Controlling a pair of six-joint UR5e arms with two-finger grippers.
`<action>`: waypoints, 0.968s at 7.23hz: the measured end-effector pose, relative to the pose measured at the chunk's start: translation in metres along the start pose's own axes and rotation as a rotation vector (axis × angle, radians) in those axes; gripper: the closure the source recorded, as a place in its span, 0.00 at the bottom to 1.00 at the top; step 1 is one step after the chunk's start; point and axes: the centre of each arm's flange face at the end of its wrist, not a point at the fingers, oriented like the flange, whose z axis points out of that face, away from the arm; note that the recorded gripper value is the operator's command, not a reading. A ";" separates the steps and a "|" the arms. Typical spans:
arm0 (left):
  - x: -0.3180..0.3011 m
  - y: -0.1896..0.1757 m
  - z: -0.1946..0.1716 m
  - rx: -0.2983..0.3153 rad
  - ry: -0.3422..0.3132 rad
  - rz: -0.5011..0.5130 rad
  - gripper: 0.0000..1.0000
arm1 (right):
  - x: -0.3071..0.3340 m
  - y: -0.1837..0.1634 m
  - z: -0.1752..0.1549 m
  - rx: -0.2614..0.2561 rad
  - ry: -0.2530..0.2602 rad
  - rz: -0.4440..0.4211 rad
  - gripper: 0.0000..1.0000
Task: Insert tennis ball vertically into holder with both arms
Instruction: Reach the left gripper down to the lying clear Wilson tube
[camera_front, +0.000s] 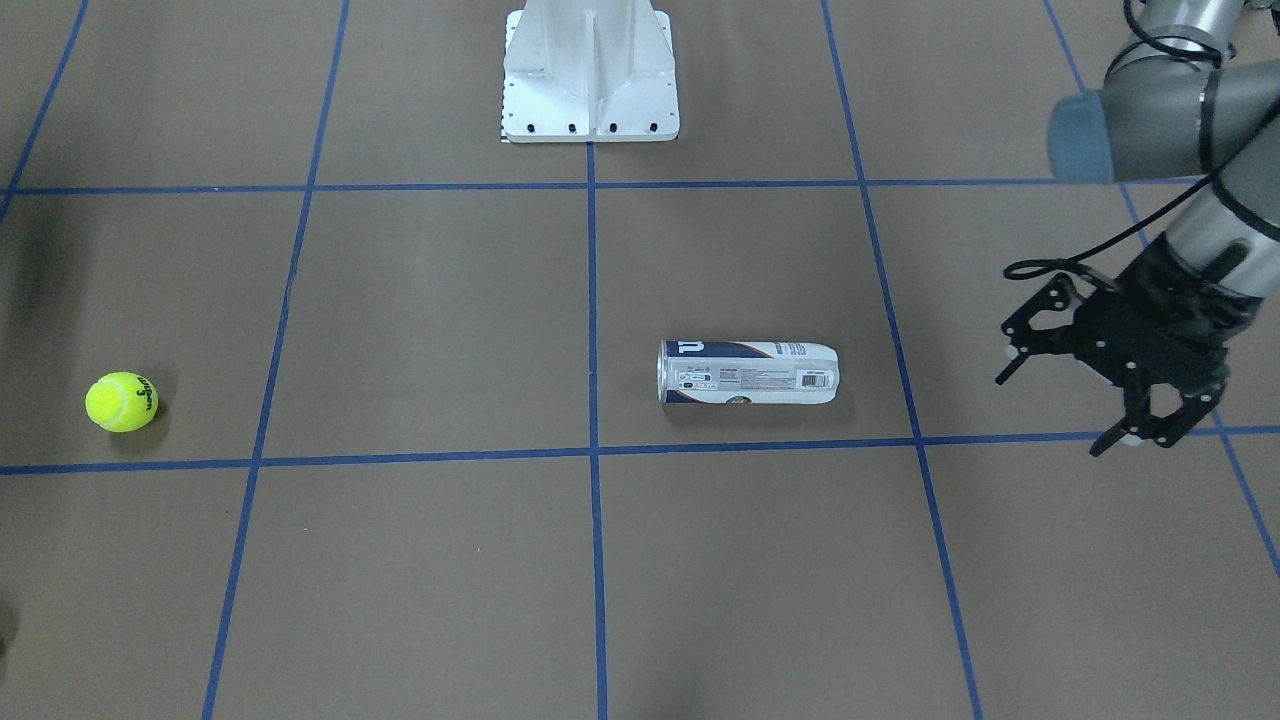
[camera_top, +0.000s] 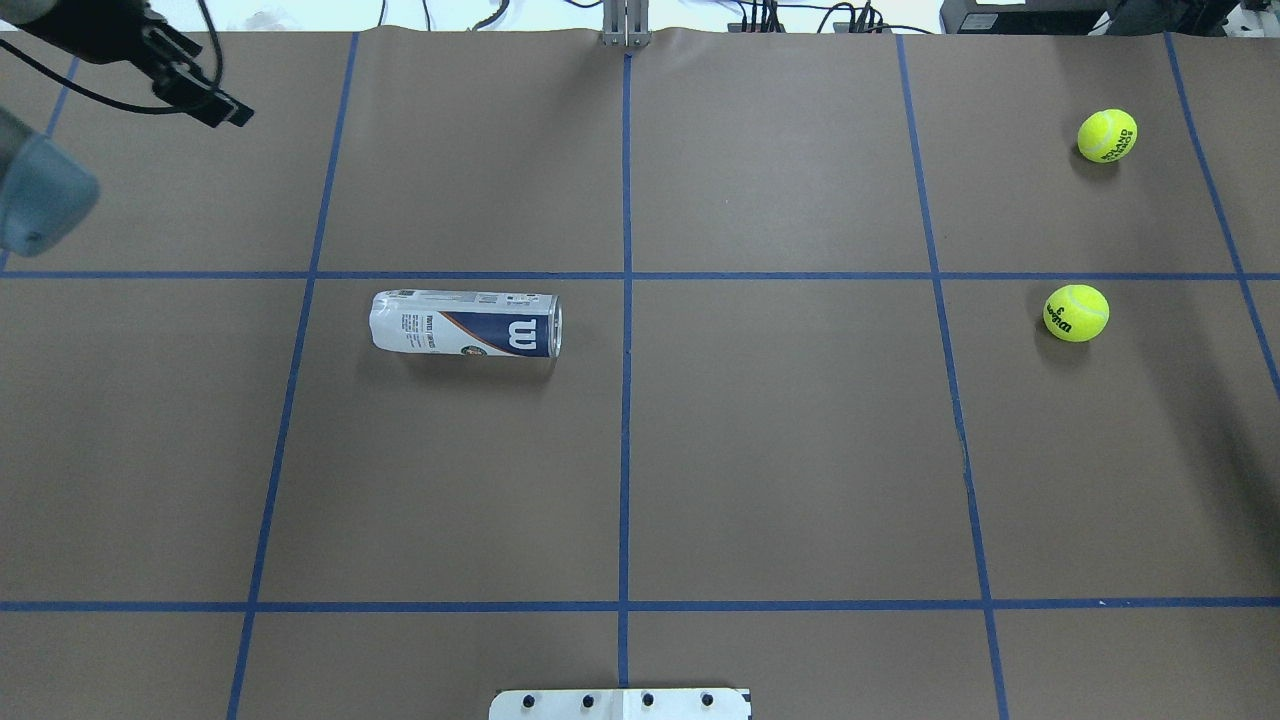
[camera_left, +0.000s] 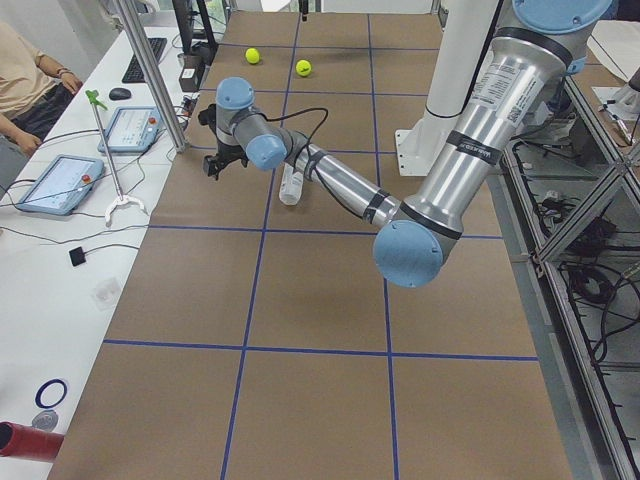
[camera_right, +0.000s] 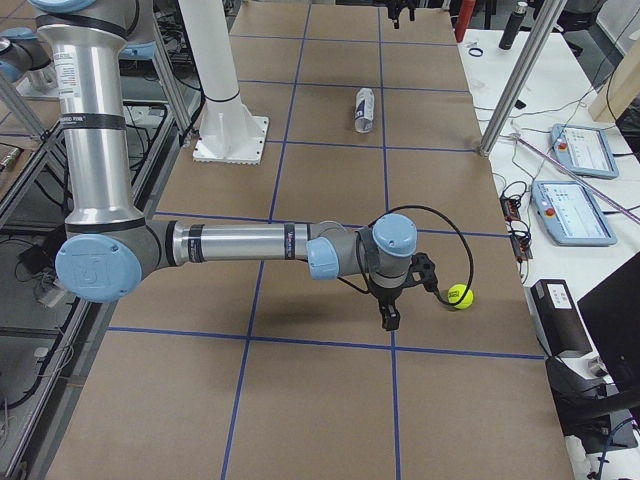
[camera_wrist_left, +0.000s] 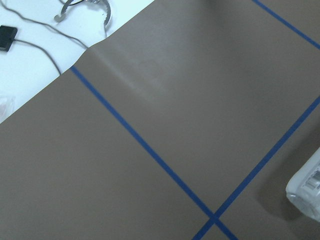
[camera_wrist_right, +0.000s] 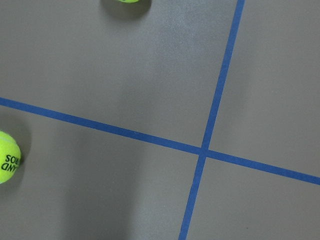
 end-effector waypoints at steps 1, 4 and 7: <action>0.054 -0.035 0.028 0.009 -0.002 0.078 0.00 | -0.001 0.000 -0.001 0.001 0.000 -0.001 0.00; 0.177 -0.079 0.080 -0.010 0.075 0.269 0.00 | -0.002 0.000 -0.002 0.003 0.000 -0.002 0.00; 0.233 -0.078 0.111 -0.048 0.134 0.552 0.00 | -0.003 -0.001 -0.003 0.006 -0.002 -0.004 0.00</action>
